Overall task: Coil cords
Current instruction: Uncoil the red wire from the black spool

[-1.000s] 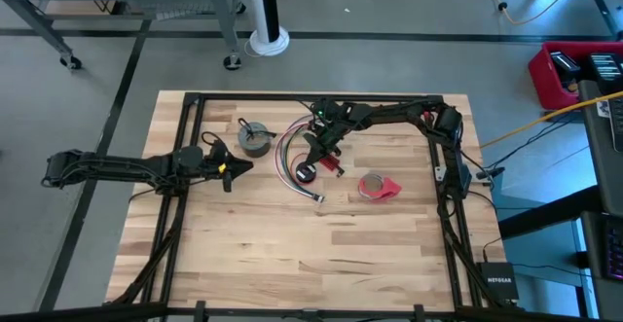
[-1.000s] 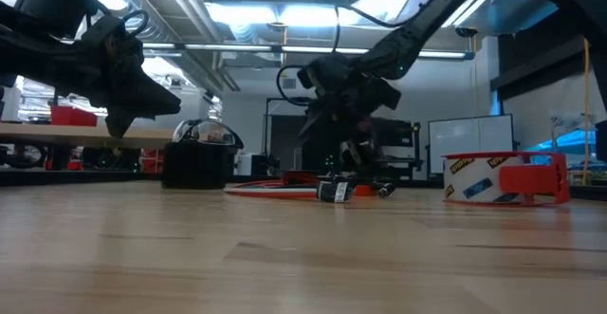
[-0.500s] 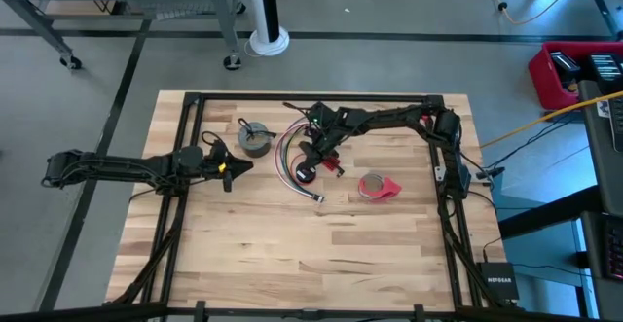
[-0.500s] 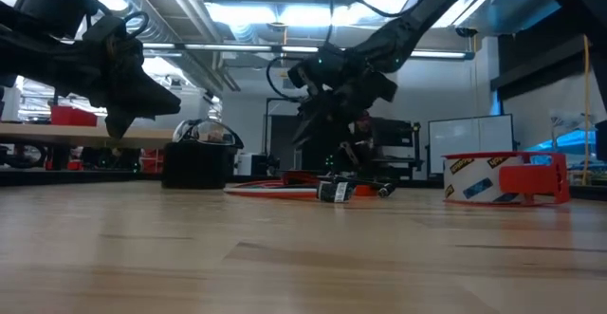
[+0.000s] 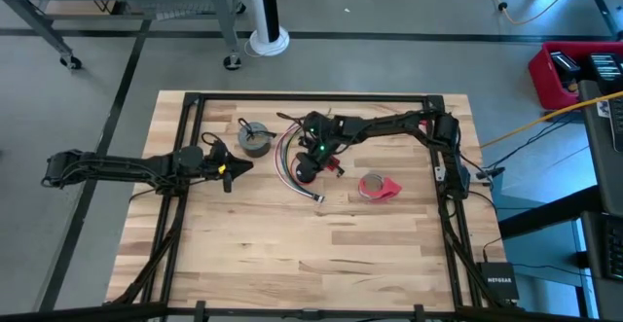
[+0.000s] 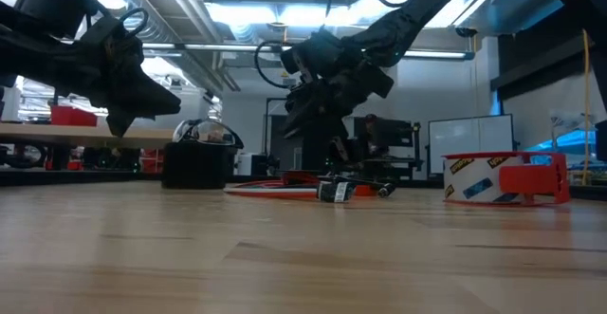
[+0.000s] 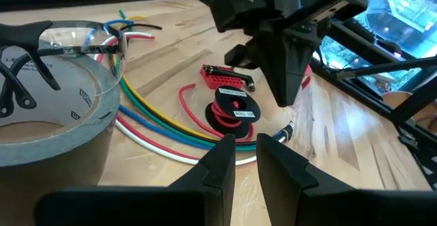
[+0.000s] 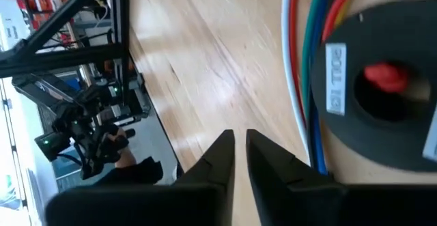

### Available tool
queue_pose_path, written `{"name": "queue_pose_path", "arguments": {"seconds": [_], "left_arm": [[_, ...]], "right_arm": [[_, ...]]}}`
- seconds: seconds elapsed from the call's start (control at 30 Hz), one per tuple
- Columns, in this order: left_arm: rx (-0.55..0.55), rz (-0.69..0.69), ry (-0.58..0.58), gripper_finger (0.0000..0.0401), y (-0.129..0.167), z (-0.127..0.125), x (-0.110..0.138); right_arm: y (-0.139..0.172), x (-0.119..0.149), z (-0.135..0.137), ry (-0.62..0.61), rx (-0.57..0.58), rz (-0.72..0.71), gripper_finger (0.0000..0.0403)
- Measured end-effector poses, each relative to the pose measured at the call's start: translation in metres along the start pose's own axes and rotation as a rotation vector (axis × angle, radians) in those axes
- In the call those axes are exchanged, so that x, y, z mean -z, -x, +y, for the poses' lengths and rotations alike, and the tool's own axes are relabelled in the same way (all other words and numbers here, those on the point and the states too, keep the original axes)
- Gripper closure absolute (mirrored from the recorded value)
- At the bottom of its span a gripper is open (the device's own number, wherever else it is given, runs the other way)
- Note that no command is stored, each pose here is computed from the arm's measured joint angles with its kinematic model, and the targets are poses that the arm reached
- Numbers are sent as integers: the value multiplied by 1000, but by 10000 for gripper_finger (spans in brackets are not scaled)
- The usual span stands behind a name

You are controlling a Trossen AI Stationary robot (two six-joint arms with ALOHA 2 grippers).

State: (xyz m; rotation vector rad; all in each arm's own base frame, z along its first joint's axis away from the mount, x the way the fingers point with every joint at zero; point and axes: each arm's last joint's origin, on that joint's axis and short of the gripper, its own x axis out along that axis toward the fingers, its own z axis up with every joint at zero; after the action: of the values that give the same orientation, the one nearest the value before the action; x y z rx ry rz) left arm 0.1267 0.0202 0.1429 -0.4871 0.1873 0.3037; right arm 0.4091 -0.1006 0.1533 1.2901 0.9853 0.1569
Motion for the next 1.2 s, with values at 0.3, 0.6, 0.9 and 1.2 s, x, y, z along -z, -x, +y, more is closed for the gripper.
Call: {"name": "queue_pose_path", "arguments": {"seconds": [0.3, 0.6, 0.9, 1.2], "left_arm": [[0, 0, 0, 347, 0, 0, 0], [0, 2, 0, 347, 0, 0, 0], [-4, 8, -1, 347, 0, 0, 1], [-4, 7, -1, 347, 0, 0, 1]], "right_arm": [[0, 1, -2, -82, 23, 3, 224], [12, -3, 5, -272, -2, 75, 166], [17, 10, -3, -346, 163, 133, 191], [17, 1, -7, -203, 347, -89, 212]]}}
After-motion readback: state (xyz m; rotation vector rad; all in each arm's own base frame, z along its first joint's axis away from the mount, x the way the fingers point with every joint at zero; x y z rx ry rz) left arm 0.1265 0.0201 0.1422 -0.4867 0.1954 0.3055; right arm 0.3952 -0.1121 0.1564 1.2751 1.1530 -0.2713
